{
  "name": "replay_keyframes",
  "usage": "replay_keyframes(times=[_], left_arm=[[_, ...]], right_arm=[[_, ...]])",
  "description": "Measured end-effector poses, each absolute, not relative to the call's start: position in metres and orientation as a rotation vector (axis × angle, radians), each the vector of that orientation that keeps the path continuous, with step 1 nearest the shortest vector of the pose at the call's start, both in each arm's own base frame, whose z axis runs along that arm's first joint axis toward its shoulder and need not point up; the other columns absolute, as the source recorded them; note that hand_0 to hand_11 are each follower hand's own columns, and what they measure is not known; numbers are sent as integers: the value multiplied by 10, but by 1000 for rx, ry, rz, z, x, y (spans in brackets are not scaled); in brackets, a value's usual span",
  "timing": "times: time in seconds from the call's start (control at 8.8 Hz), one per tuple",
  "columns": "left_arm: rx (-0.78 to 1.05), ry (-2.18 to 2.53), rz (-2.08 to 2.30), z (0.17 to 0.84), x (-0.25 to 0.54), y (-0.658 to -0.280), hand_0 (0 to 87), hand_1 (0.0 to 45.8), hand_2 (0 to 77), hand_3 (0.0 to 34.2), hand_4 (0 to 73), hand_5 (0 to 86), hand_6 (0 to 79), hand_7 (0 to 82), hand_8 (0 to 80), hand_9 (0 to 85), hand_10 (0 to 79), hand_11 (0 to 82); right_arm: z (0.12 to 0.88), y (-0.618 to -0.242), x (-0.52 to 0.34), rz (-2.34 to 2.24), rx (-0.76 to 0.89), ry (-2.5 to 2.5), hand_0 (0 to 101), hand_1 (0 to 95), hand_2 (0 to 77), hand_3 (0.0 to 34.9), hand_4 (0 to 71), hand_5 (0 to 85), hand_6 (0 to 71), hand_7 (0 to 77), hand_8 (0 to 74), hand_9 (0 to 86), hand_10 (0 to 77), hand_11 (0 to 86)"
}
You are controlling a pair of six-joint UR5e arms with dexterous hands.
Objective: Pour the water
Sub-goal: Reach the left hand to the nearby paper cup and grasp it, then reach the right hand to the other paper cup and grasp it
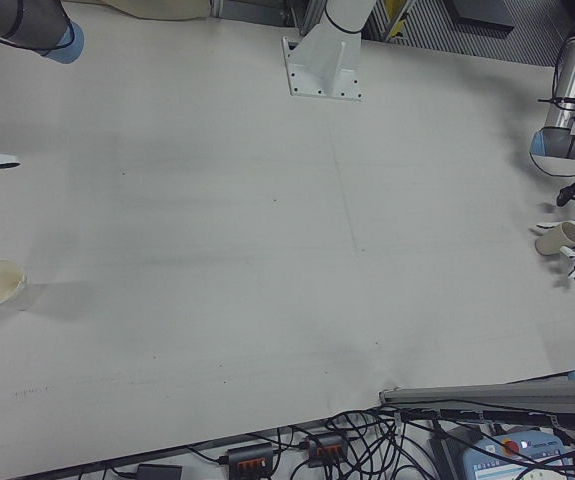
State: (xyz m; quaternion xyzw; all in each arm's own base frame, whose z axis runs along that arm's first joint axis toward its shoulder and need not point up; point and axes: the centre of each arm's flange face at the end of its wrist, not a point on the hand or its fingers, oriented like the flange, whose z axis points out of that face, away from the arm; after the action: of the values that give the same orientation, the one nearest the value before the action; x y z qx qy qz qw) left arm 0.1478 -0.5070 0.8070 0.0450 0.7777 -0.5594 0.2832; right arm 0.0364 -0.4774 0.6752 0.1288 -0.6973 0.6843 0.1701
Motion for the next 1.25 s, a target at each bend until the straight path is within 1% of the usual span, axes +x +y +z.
replay_keyframes(times=[0.11,0.23,0.34,0.45,0.57,0.68,0.8,0.91,1.02,1.14,1.25], left_arm=[[111,2077,-1513,807,148,-507,798,235,120,0,344,529,125,207,87,65,27,65],[96,2072,-1531,807,148,-507,799,224,153,0,344,529,120,207,87,55,27,65],[75,2070,-1549,801,149,-508,800,251,114,0,344,529,87,207,87,55,27,55],[36,2075,-1574,785,151,-512,800,251,114,0,344,529,87,207,87,55,27,55],[-3,2089,-1593,767,153,-515,799,256,98,0,344,529,109,202,87,55,16,49],[-39,2105,-1609,741,156,-520,801,262,93,0,344,529,109,202,87,55,16,33],[-60,2115,-1619,715,158,-524,801,262,93,0,344,529,109,202,87,55,16,33],[-76,2121,-1627,688,160,-526,800,267,82,0,344,529,109,202,87,55,16,49],[-87,2128,-1631,663,160,-527,801,273,82,0,344,529,109,202,87,55,16,27],[-94,2135,-1632,645,159,-527,800,273,82,0,338,535,109,202,87,55,11,44],[-104,2137,-1640,632,158,-526,801,273,76,0,338,535,104,202,87,55,11,44]], right_arm=[[675,-477,38,1946,369,-1981,454,109,55,0,16,147,5,38,22,11,16,38],[676,-477,39,1948,373,-1981,456,109,16,0,16,153,5,49,33,11,16,38],[675,-476,44,1954,382,-1984,456,115,16,0,0,153,5,49,33,11,16,33],[679,-474,51,1960,388,-1995,457,131,60,0,0,153,5,49,33,11,16,33],[697,-465,61,1972,383,-2015,457,93,60,0,0,147,5,44,33,11,16,33],[739,-453,70,1995,344,-2044,455,158,87,0,82,153,16,44,38,11,44,71],[786,-439,74,2015,308,-2055,492,180,120,0,147,191,76,87,38,11,11,38],[825,-428,72,2025,279,-2043,503,191,125,0,125,191,65,82,38,11,16,49],[852,-429,60,2016,249,-2018,502,191,125,0,125,191,65,82,38,11,16,49],[867,-438,45,1999,229,-1990,502,191,125,0,125,191,65,82,38,11,16,49],[880,-446,32,1979,225,-1961,482,169,82,0,0,120,44,82,27,5,33,49]])
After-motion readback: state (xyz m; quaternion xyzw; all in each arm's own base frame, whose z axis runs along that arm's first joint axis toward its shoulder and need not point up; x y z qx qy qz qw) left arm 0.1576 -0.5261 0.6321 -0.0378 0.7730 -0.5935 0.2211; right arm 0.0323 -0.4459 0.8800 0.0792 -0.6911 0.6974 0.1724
